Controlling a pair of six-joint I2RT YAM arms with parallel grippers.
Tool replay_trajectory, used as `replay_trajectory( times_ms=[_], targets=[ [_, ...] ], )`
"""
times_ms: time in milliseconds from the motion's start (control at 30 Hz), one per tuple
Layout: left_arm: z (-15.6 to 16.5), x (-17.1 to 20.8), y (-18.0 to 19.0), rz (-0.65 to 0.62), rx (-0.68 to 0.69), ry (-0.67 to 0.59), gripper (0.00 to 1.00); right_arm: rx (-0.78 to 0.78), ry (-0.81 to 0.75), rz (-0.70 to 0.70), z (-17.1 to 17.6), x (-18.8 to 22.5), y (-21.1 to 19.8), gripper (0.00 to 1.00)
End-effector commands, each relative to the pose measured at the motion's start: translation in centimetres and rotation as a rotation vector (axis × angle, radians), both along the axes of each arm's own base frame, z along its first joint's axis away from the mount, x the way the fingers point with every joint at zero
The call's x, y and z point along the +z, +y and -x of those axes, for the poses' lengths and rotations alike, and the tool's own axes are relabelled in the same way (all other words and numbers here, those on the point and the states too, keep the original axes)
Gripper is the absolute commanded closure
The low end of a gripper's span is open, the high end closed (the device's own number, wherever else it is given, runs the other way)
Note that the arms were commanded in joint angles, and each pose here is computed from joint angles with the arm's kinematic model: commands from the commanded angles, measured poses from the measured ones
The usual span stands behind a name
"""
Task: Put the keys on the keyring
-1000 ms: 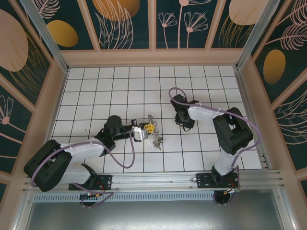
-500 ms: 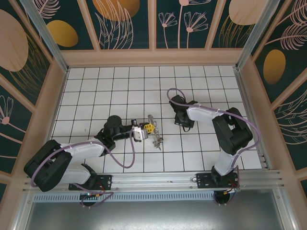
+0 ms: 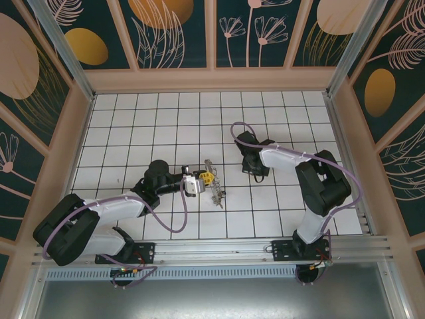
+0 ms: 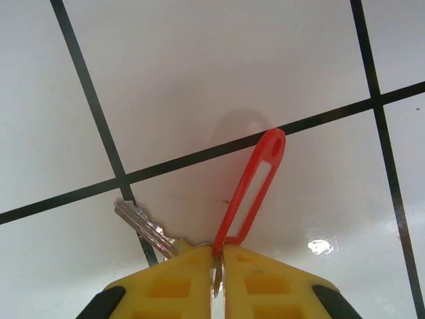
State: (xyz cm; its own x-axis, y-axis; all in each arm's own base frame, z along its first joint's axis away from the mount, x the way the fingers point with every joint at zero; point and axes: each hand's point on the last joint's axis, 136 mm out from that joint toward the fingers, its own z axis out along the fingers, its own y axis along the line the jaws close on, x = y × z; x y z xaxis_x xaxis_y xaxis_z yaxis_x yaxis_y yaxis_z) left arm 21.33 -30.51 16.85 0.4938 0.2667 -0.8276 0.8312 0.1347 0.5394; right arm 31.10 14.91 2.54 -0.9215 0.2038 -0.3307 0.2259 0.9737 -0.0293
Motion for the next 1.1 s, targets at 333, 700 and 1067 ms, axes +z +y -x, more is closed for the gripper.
replay_trajectory(
  times_ms=[333, 700, 1067],
  targets=[
    [-0.4, 1.5, -0.5, 0.028, -0.003, -0.025, 1.00, 0.034, 0.003, 0.023, 0.6, 0.4, -0.5, 0.81],
    [-0.4, 1.2, -0.6, 0.022, -0.006, -0.017, 1.00, 0.051, -0.012, 0.029, -0.1, 0.7, -0.2, 0.88],
    [-0.4, 1.1, -0.6, 0.020, -0.008, -0.016, 1.00, 0.066, -0.022, 0.030, -0.4, 0.9, -0.1, 0.84]
  ],
)
